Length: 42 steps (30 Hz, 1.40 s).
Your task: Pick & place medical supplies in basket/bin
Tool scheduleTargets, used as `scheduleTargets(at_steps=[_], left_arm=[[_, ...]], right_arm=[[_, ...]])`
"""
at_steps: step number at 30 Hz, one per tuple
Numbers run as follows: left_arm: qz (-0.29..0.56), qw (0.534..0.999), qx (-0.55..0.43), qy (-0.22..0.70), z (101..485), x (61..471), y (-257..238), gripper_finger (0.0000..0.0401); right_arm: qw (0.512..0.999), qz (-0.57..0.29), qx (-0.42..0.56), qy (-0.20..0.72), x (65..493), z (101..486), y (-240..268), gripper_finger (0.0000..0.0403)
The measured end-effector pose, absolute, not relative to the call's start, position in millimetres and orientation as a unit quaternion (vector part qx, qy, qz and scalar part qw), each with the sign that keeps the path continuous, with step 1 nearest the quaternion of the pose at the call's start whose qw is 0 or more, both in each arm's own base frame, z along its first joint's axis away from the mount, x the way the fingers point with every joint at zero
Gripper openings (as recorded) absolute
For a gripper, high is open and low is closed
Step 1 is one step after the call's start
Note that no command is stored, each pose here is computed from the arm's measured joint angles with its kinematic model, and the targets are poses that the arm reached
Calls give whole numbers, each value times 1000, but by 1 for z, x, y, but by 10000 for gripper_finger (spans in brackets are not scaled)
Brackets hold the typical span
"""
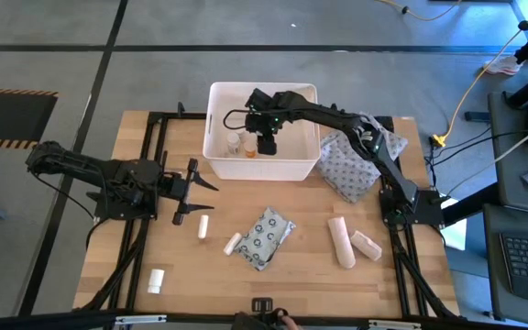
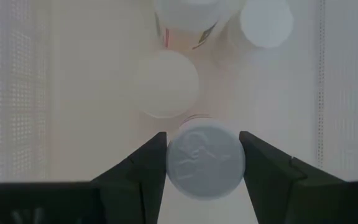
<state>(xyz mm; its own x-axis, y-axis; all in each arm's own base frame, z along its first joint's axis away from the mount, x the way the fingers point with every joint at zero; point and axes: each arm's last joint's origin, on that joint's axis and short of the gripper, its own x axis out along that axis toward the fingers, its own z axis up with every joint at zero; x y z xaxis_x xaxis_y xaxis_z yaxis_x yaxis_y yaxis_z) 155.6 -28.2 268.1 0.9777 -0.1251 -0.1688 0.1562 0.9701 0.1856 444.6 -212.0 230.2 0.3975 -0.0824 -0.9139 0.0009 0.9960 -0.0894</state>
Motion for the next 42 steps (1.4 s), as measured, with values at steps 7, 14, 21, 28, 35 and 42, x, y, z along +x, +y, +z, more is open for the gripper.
scheduleTargets(at_steps=[7,14,21,28,35,42], left_arm=[[-71,989,99,78,268,156,-28,231],[-71,989,99,78,268,156,-28,230],[-72,989,99,77,268,156,-28,228],[-71,990,98,70,270,156,-28,231],[-71,992,95,48,274,156,-29,226],[-50,995,-32,74,271,156,-28,221]], right_arm=[[836,-24,-39,547,446,231,-210,204],[837,-24,-40,546,446,231,-210,254],[838,-59,-43,541,445,254,-211,282],[882,-99,-30,459,427,327,-191,283],[904,-43,3,426,397,388,-132,283],[901,29,-8,433,380,416,-55,283]])
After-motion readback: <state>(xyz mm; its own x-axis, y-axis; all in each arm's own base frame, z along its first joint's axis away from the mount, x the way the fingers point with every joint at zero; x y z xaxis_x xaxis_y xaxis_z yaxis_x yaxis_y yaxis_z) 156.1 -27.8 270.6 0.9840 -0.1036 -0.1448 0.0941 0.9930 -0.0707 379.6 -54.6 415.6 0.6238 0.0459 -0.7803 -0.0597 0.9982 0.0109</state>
